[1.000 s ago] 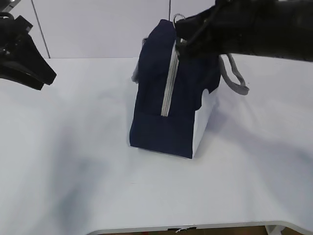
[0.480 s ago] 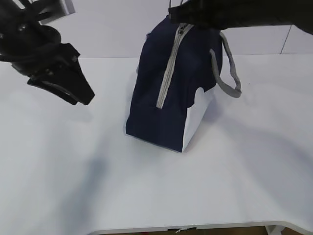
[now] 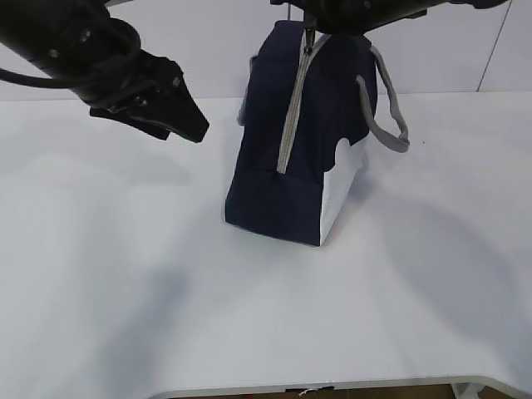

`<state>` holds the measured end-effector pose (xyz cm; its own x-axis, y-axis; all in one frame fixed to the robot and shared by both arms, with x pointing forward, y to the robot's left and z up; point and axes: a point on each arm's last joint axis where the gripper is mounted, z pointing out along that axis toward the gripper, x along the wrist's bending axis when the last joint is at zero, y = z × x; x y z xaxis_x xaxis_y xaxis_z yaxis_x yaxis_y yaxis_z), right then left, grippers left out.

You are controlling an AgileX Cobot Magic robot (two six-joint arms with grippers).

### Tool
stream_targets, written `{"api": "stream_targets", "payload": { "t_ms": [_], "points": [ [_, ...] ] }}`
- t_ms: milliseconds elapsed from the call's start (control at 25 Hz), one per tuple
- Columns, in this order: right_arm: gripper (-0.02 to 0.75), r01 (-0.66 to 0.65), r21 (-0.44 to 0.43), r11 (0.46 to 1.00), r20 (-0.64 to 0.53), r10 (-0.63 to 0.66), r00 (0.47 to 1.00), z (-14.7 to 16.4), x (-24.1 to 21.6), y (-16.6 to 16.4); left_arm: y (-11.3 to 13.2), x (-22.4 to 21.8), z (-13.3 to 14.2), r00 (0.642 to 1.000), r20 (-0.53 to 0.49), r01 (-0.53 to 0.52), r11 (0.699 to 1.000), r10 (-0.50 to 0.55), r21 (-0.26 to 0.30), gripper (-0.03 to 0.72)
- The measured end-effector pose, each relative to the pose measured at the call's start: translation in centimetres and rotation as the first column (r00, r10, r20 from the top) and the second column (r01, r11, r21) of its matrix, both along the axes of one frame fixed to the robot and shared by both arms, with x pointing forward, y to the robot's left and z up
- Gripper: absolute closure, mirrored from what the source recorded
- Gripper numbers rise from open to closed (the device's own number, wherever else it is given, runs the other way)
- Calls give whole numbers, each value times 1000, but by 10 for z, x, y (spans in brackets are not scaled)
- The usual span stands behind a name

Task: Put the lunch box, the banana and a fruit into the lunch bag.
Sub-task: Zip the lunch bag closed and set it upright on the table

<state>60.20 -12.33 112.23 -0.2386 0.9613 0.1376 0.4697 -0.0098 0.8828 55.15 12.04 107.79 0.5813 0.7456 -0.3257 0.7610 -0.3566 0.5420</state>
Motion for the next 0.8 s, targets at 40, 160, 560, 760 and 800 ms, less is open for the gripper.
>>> {"api": "stream_targets", "payload": {
  "t_ms": [40, 160, 560, 760, 800],
  "points": [
    [720, 5, 16, 1000, -11, -5, 1000, 0, 0, 1, -2, -1, 1, 1000, -4, 6, 1000, -6, -25, 260],
    [720, 17, 51, 999, -39, -15, 999, 0, 0, 2, -8, -2, 5, 1000, -5, 29, 995, -30, -98, 260],
    [720, 38, 132, 990, -95, -25, 995, -2, -2, 4, -22, 22, -27, 996, 52, 82, 987, -75, -141, 259],
    [720, 42, 155, 987, -108, -26, 994, -2, -2, 5, -29, 30, -32, 983, 158, 121, 981, -97, -148, 259],
    [720, 43, 157, 987, -109, -26, 994, -2, -2, 5, -32, 31, -34, 977, 185, 132, 981, -104, -143, 259]
  ]
}}
